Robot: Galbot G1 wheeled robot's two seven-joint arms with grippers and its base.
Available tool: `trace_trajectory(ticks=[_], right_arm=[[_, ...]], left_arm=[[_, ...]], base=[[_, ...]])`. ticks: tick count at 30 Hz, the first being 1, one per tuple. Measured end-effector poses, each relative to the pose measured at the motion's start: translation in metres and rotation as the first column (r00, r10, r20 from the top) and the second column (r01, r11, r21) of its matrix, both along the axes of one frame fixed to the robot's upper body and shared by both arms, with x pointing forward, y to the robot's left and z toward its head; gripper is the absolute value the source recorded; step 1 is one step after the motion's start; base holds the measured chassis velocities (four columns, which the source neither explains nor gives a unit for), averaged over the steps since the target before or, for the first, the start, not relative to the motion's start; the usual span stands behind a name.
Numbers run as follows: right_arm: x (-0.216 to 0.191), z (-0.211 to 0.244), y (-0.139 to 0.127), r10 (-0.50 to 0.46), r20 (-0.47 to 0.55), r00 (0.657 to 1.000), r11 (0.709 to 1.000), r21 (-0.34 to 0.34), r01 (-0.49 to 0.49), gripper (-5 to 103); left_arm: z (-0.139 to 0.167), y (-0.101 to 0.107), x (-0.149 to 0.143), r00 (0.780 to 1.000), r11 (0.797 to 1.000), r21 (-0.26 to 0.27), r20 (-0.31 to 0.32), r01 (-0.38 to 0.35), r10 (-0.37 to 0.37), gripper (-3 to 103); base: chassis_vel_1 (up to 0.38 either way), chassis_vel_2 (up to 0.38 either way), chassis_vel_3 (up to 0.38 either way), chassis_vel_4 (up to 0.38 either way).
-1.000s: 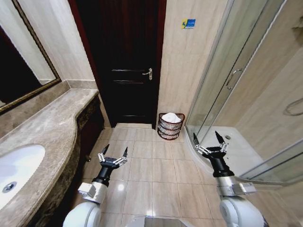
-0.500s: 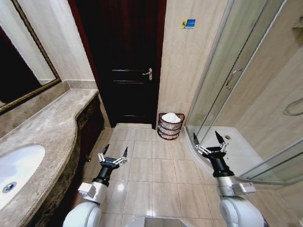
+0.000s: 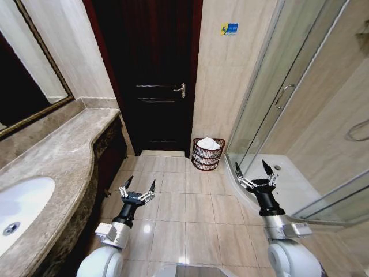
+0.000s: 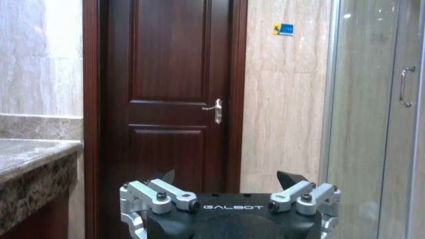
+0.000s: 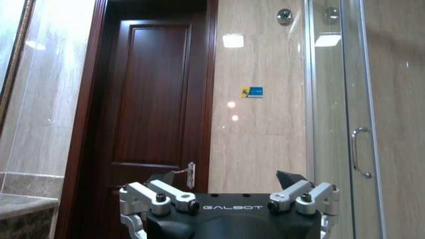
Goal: Discard the used towel into the hamper.
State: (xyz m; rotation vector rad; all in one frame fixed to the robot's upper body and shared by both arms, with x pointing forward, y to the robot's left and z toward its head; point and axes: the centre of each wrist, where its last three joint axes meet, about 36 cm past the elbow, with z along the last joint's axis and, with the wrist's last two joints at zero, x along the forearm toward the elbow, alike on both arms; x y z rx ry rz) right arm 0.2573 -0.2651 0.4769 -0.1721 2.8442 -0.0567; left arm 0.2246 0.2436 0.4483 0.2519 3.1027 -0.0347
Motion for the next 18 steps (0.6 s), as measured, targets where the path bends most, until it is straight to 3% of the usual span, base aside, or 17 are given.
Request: trace_trajectory(ticks=[18], right_arm=[[0.0000, 0.0000, 0.0000, 0.000, 0.000, 1.000, 1.000, 0.000, 0.000, 100]], left_arm=[[0.0000, 0.0000, 0.0000, 1.000, 1.000, 0.000, 0.000, 0.000, 0.000, 100]], base=[[0.000, 0.000, 0.000, 0.000]])
